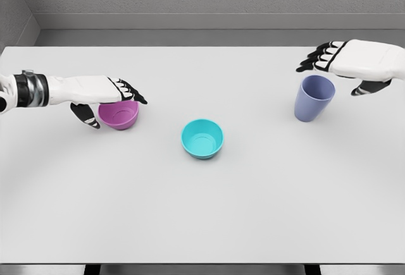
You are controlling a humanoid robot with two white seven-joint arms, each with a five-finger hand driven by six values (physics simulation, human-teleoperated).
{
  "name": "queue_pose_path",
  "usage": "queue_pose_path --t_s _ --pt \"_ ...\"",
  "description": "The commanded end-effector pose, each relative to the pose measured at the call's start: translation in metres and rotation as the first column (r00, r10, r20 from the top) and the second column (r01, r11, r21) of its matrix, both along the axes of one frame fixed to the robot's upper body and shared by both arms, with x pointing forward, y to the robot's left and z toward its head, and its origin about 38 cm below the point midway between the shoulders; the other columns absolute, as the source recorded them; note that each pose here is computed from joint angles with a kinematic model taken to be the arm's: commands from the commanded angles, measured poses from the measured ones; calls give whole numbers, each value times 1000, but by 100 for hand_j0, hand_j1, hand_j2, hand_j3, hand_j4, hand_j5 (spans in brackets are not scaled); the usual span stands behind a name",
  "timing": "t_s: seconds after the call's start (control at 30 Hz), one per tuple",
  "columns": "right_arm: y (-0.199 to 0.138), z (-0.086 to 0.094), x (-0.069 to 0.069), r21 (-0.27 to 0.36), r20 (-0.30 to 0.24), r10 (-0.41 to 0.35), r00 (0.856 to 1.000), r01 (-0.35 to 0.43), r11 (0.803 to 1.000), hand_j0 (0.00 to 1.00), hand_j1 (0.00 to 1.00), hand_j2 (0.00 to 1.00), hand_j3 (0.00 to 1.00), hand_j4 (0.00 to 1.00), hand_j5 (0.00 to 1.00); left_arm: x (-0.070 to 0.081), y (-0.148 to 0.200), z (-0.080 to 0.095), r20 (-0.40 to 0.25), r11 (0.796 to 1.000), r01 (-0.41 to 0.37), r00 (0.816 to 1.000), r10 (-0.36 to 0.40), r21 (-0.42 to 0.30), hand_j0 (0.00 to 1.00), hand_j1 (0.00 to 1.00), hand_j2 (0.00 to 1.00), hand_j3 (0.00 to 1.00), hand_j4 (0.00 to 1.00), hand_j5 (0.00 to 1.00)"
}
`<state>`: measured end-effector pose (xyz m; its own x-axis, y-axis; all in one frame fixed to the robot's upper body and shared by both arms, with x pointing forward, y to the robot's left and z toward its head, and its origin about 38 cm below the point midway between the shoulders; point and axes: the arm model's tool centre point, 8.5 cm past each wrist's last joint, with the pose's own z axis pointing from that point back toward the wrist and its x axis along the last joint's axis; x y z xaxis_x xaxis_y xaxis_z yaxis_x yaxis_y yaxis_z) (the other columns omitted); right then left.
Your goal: Stacking bowl and cup with both arms
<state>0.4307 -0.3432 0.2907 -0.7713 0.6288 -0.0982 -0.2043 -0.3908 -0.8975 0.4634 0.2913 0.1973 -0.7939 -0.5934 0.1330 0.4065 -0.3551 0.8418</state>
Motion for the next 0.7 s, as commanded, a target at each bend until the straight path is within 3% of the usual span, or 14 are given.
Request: queue_pose_path --t_s 0.0,0.17,0.23,0.67 --pt "-3 -3 3 9 -9 -16 1000 16 1000 100 100 100 100 100 100 3 -2 -3 -8 1000 -10 1000 10 -10 100 100 100 100 100 100" --pt "-1 -9 3 -16 -15 -13 1000 13 1000 100 100 100 100 100 100 5 1 -6 -10 1000 -19 1000 19 2 100 100 100 100 100 100" --pt "1 -15 5 -66 -4 -14 1000 13 998 100 100 100 100 100 100 5 0 -6 -10 1000 -18 1000 18 1 100 100 100 100 100 100" --pt "3 -19 10 -57 -8 -21 1000 20 998 100 100 100 100 100 100 9 -1 -11 -17 1000 -29 999 29 2 100 100 100 100 100 100"
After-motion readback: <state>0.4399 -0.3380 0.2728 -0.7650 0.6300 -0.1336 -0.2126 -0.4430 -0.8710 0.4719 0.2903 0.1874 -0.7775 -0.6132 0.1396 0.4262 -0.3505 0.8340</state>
